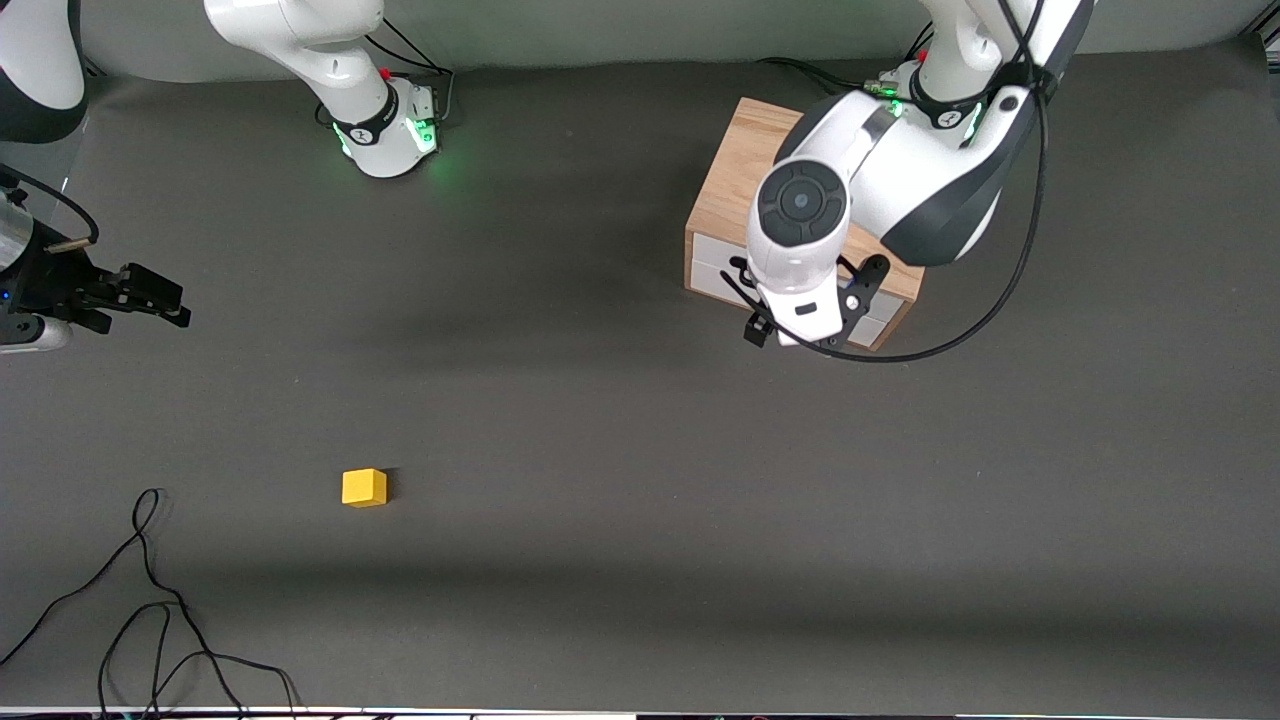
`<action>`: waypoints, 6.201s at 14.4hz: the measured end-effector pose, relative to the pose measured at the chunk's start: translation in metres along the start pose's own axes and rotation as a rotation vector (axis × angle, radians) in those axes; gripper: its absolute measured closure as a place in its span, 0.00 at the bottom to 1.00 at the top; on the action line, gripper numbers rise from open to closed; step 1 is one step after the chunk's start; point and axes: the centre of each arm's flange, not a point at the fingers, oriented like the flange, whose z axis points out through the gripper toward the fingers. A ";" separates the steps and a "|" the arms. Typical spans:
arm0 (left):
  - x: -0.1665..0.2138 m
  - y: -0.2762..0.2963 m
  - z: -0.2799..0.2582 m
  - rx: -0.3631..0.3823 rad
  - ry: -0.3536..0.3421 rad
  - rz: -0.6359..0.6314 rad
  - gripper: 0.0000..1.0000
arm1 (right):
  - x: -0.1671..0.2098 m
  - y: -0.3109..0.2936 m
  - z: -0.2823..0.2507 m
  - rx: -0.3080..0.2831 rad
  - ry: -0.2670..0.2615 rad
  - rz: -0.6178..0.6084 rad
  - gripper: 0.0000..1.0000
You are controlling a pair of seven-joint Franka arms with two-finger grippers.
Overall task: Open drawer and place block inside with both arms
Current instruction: 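Pull the drawer open with the left gripper while the right gripper reaches the cube, then lower the right gripper over the yellow cube and close on it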
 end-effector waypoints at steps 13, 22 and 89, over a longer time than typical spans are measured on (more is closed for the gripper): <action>0.007 0.000 0.094 0.038 -0.019 -0.077 0.00 | 0.022 0.000 0.033 -0.010 0.001 0.000 0.00; 0.007 0.007 0.114 0.053 -0.033 -0.085 0.00 | 0.044 -0.005 0.068 0.013 0.003 0.004 0.00; 0.033 0.127 0.063 -0.385 -0.035 -0.143 0.00 | 0.122 -0.075 0.353 -0.001 0.056 -0.041 0.45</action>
